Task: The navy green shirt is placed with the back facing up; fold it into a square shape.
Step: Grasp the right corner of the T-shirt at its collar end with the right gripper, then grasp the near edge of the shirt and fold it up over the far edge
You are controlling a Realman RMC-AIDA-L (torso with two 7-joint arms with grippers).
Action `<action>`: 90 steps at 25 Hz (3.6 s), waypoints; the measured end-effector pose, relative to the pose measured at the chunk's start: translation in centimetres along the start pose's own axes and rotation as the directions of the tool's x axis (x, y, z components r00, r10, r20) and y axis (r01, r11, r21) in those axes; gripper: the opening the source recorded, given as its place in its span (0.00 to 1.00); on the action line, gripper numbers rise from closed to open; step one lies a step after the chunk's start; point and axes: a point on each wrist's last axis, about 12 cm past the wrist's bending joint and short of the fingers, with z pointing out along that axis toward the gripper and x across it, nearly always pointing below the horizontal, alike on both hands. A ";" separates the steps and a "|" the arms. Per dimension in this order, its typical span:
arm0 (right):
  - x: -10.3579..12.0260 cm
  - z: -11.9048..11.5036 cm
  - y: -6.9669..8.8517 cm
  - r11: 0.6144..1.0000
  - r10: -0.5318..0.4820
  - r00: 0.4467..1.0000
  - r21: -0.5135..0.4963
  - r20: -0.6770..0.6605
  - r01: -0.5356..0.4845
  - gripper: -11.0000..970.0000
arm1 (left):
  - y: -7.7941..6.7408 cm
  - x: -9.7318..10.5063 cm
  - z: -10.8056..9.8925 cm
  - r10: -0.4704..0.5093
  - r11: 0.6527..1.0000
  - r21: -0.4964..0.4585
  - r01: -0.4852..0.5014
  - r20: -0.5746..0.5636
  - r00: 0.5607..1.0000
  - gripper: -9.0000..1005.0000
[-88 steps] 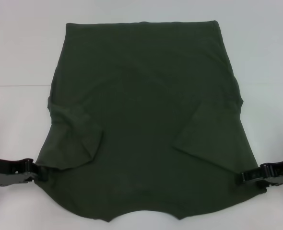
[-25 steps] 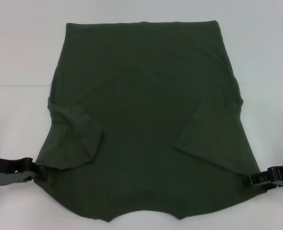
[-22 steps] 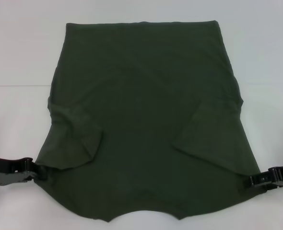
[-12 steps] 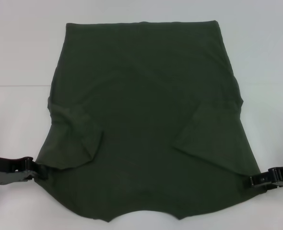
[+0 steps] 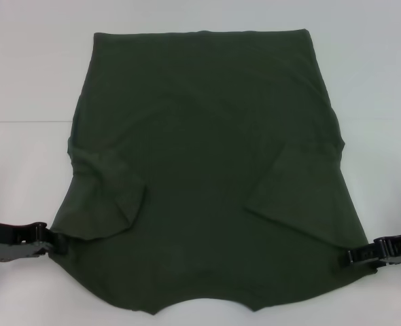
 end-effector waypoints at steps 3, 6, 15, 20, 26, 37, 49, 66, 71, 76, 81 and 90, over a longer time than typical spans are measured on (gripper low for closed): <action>0.0 0.2 0.2 1.000 -0.004 1.000 -0.007 -0.002 0.004 0.95 | 0.0 0.0 0.0 0.000 1.000 0.000 0.000 0.000 1.000 0.07; 0.0 0.3 0.4 1.000 -0.010 1.000 -0.009 -0.007 0.010 0.95 | 0.0 0.0 0.0 0.000 1.000 0.000 0.000 0.000 1.000 0.07; -0.3 0.6 1.0 0.999 -0.024 1.000 -0.027 -0.015 0.024 0.94 | 0.0 -0.1 0.0 0.001 1.000 0.000 -0.001 0.001 1.000 0.07; -0.4 0.6 1.5 0.998 -0.029 1.000 -0.052 -0.012 0.029 0.94 | -0.1 -0.1 0.0 0.003 1.000 -0.001 -0.003 0.003 1.000 0.07; -0.5 0.9 1.8 0.998 -0.042 0.999 -0.057 -0.022 0.040 0.94 | -0.1 -0.1 0.1 0.002 1.000 0.000 -0.002 0.002 1.000 0.07; -0.6 1.0 2.0 0.998 -0.039 0.999 -0.048 -0.029 0.038 0.93 | 0.0 0.0 0.1 0.001 1.000 -0.001 -0.001 0.003 1.000 0.07; -0.9 0.9 1.8 1.000 -0.026 0.998 -0.001 -0.051 0.026 0.50 | 0.0 -0.1 -0.1 0.003 1.000 0.012 -0.003 0.014 1.000 0.07; -1.0 1.1 1.9 0.999 -0.035 0.997 0.005 -0.062 0.036 0.07 | -0.1 -0.2 -0.1 0.017 1.000 0.013 -0.017 0.016 1.000 0.07; -1.2 1.0 2.0 0.999 -0.047 0.997 0.006 -0.061 0.047 0.07 | -0.2 -0.2 0.0 0.020 1.000 0.018 -0.020 0.016 1.000 0.07; -1.4 0.7 2.0 0.998 -0.057 0.997 0.002 -0.060 0.057 0.08 | -0.4 -0.3 -0.1 0.025 0.999 0.022 -0.025 0.012 1.000 0.07; -1.5 -0.1 2.2 0.996 -0.091 0.993 -0.009 -0.072 0.091 0.08 | -0.6 -0.2 -0.2 0.050 0.998 0.038 -0.050 -0.007 0.999 0.07; -0.7 -1.2 2.8 0.988 -0.145 0.977 -0.078 -0.159 0.134 0.08 | -1.0 -0.2 -1.4 0.092 0.993 0.086 -0.085 -0.080 0.993 0.07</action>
